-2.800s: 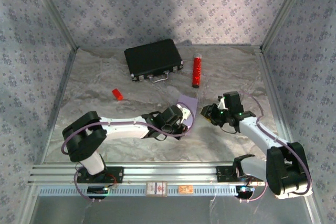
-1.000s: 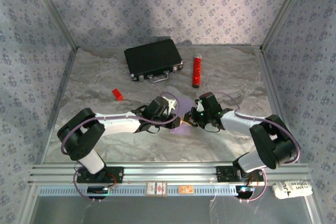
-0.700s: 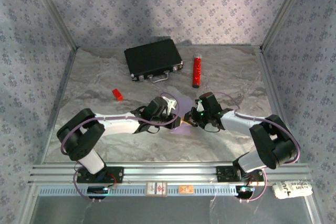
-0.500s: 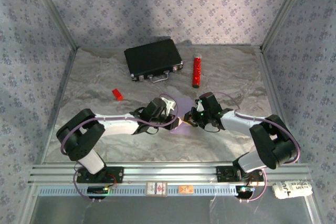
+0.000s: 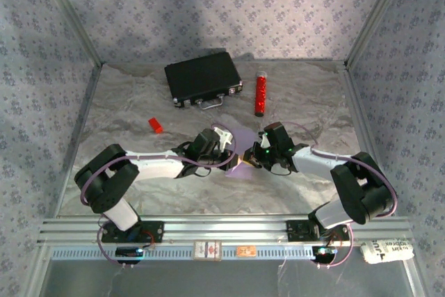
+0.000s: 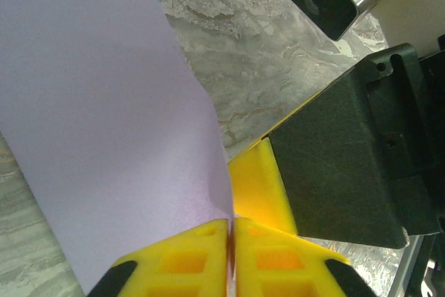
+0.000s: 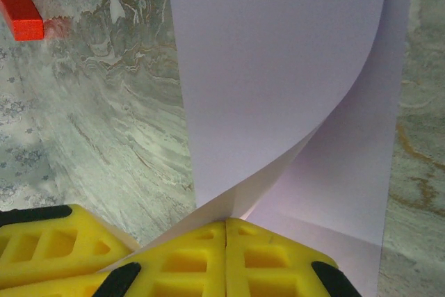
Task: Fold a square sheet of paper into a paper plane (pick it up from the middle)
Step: Fold the triangle a second time at the center of the table.
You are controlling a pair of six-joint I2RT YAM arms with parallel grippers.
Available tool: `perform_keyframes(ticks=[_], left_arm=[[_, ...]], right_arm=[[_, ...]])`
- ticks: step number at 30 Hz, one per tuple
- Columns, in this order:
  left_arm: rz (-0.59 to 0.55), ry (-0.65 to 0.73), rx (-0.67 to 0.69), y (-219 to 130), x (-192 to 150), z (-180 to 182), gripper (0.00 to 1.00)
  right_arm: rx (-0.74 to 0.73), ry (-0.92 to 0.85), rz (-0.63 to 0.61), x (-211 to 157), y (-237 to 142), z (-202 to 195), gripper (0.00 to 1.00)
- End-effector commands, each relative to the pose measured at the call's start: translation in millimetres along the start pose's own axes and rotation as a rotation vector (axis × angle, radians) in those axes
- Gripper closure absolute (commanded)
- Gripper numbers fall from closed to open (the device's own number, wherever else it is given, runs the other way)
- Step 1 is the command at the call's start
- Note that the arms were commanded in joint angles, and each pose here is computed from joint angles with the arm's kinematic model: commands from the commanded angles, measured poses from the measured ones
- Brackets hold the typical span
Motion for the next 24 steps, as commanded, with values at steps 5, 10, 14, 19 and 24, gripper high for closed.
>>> perform_keyframes(ticks=[5,10,14,19,24], left_arm=[[-0.017,0.026,-0.020,-0.5,2.2,0.0,1.00],[-0.008,0.026,-0.014,0.0,-0.3,1.6,1.00],[-0.005,0.024,-0.013,0.1,-1.3,1.9,1.00],[0.002,0.021,-0.009,0.5,-3.5,3.4,1.00],[0.008,0.018,-0.004,0.8,-4.6,4.2,1.00]], right_arm=[[0.000,0.007,-0.014,1.0,-3.4,2.5,0.93],[-0.061,0.009,-0.047,-4.8,-12.0,-7.7,0.90],[-0.097,0.021,-0.060,-11.0,-12.6,-19.7,0.91],[-0.114,0.009,-0.038,-18.8,-5.3,-23.1,0.94],[-0.149,-0.003,-0.021,-23.4,2.5,-27.5,0.95]])
Point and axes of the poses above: each hand's point on the last joint's axis, 136 mm out from that joint toward the fingers, its own y axis out along the fingers, its own z axis along the line the jaws close on, x = y × z, the point moved 8 cm from there along -y, back along the fingers, and after that the axes turned 8 degrees about y, right-handed, at the moved point
